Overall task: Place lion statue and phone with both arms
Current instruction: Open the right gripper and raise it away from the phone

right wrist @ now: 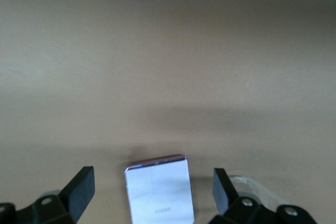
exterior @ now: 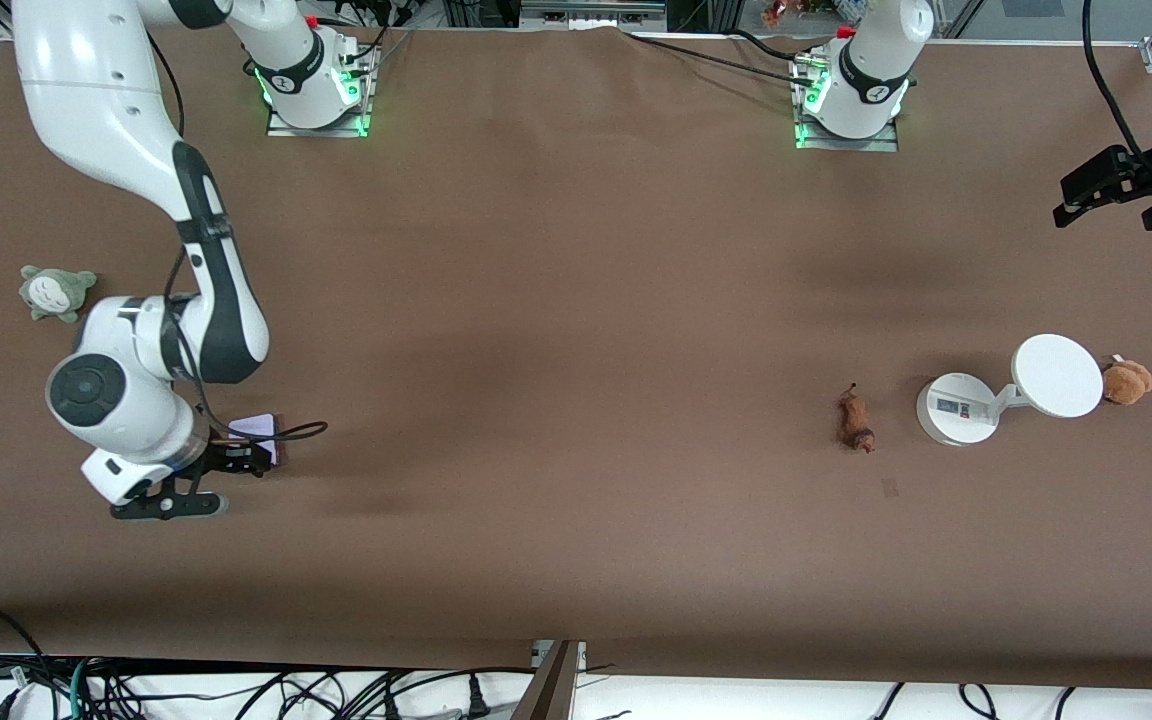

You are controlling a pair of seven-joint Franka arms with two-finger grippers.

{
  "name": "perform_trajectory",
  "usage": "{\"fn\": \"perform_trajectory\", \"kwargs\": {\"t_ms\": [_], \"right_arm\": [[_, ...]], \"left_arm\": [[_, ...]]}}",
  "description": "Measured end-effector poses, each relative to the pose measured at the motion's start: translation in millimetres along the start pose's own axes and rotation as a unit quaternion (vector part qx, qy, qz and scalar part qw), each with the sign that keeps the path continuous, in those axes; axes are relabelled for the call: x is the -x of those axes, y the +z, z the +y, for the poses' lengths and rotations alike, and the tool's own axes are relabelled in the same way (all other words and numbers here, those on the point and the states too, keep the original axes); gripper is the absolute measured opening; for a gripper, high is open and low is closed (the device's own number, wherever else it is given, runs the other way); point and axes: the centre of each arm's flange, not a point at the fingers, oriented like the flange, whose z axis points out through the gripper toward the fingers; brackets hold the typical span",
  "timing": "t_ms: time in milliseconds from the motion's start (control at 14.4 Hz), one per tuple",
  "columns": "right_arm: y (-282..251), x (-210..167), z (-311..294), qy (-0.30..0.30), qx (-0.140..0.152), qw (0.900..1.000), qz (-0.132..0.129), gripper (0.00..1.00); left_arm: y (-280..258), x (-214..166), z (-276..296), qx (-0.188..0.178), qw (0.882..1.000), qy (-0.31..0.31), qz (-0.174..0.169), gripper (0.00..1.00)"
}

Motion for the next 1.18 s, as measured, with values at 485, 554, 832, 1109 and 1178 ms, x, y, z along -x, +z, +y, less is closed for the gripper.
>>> {"fn": "perform_trajectory", "kwargs": {"t_ms": [485,554,832,1109,1178], "right_arm": [[-152,23,7,0.001,-0.02,0.997,-0.073,1.0],[-174,30,4,-0.002,-0.025,0.997,-0.077,1.0],[-254,66,3,-0.012,-0.041,0.995,-0.086,1.0],[-290,120,17,-0.01,-0.054,0.991,-0.124,1.0],[-294,129,18,-0.01,-0.056,0.989,-0.133,1.0]], "left_arm": [[3,-22,-2,0.0,1.0,0.0,0.002,1.0],[6,-24,-2,0.0,1.0,0.0,0.0,1.0],[13,-29,-3,0.0,1.0,0.0,-0.007,1.0],[20,-33,-7,0.0,1.0,-0.004,-0.013,1.0],[21,-33,-8,0.001,1.0,-0.005,-0.014,1.0]]}}
